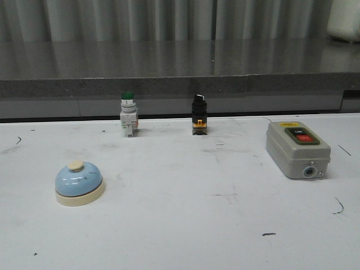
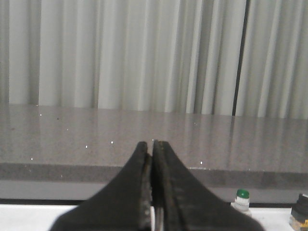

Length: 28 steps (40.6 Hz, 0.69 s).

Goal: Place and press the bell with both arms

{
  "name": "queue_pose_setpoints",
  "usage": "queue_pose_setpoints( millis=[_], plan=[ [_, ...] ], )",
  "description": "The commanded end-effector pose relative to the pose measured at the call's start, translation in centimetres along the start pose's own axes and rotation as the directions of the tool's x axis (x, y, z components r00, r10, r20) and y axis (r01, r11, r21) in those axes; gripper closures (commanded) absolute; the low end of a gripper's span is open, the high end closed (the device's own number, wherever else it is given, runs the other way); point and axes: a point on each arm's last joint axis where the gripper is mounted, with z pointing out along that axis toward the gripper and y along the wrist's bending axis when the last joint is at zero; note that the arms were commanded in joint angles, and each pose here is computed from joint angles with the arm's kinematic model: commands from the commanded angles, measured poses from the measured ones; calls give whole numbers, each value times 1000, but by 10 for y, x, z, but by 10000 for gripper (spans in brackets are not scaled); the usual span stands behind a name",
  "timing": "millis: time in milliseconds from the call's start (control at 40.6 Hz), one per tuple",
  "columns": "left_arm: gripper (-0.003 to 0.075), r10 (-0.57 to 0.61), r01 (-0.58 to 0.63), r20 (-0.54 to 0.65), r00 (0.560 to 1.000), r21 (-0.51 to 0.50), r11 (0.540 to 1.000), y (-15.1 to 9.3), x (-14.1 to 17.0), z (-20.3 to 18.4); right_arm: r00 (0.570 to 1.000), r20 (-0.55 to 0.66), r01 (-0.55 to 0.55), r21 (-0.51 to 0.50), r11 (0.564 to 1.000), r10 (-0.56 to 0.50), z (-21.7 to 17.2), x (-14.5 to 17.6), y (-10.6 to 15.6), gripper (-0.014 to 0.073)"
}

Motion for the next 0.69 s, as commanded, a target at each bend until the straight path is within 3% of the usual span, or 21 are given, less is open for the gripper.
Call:
queue_pose_setpoints(
  millis=[0,197,418,517,615,664],
  plan=[
    [741,-7,7,3,1000,-1,1000,-3,-35,5,998,69,-5,6,1000,4,-5,-37,0,664],
    [740,-3,0,-210,978,-16,1000,-3,-41,36,999,-53,-7,3,1000,8,8,-54,0,664],
    [706,-4,-1,-269,963,-19,1000,-3,-34,52,1000,-20,-7,4,1000,8,9,-58,0,664],
    [521,-4,-1,-258,966,-19,1000,-3,-35,53,1000,-20,-7,4,1000,8,9,-58,0,664],
    [228,-4,-1,-254,967,-18,1000,-3,-35,53,1000,-20,-7,4,1000,8,9,-58,0,664],
    [132,-6,2,-254,967,-19,1000,-3,-35,54,1000,-20,-7,4,1000,8,9,-58,0,664]
  ],
)
